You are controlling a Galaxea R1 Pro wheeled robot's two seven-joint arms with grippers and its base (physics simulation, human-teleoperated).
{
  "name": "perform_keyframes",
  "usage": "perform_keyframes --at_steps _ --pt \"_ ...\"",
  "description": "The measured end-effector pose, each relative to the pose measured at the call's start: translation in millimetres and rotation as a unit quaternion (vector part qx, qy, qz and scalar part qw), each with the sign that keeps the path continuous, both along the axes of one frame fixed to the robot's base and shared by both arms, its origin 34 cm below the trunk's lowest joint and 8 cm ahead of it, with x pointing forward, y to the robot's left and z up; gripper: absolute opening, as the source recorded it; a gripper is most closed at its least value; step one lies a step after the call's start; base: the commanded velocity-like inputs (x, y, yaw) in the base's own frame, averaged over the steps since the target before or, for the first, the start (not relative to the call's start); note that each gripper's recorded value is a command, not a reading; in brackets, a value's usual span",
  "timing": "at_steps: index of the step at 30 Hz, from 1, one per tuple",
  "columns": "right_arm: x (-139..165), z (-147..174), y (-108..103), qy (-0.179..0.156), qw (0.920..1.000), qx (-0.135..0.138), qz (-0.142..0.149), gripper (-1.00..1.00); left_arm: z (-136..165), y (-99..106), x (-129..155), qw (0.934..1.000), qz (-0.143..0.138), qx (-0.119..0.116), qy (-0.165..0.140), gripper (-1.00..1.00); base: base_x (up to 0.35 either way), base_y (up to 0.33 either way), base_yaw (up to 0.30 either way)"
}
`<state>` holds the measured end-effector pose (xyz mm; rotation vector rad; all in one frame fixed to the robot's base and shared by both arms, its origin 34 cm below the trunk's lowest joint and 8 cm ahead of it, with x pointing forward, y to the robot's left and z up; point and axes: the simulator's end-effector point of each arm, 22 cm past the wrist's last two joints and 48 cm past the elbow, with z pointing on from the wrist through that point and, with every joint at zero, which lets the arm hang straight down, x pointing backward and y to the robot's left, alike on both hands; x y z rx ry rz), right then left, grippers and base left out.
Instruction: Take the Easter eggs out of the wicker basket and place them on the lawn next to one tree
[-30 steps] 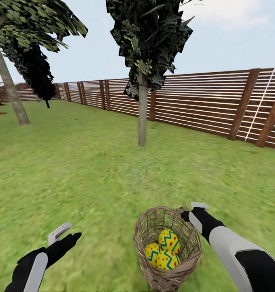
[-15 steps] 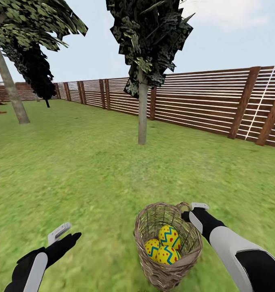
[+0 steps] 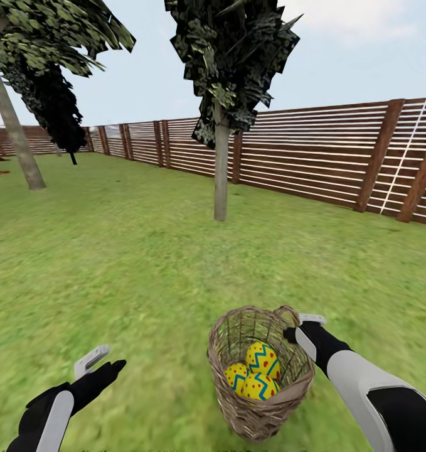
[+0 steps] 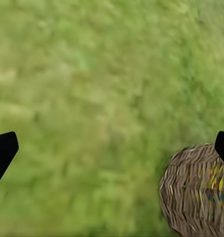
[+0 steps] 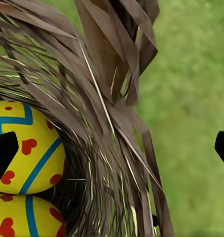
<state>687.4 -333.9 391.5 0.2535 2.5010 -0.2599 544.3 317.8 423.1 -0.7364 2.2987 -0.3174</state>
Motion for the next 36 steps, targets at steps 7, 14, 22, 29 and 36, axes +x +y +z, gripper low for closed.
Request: perform_keyframes --at_steps 7,14,22,29,36 --pt "-3.4 -17.9 0.0 0.014 0.9999 0.0 0.0 1.0 -14.1 -0.6 -2.7 0.9999 0.0 -0.001 0.014 1.0 0.0 0.0 0.0" --pt "-7.6 -35.9 0.0 0.028 0.9996 0.0 0.0 1.0 -27.9 -0.8 -5.6 0.9996 0.0 -0.001 0.028 1.0 0.0 0.0 0.0" --pt "-11.3 -51.1 0.0 0.04 0.9992 0.0 0.0 1.0 -39.9 -0.8 -8.7 0.9992 0.0 -0.001 0.041 1.0 0.0 0.0 0.0" --pt "-11.3 -51.0 0.0 0.04 0.9992 0.0 0.0 -1.0 -40.0 -0.8 -8.7 0.9992 0.0 -0.001 0.041 1.0 0.0 0.0 0.0" --pt "-11.2 -50.7 -0.5 0.04 0.9992 -0.003 0.002 -1.0 -39.6 -1.0 -8.4 0.9992 0.0 -0.001 0.04 1.0 0.0 0.0 0.0"
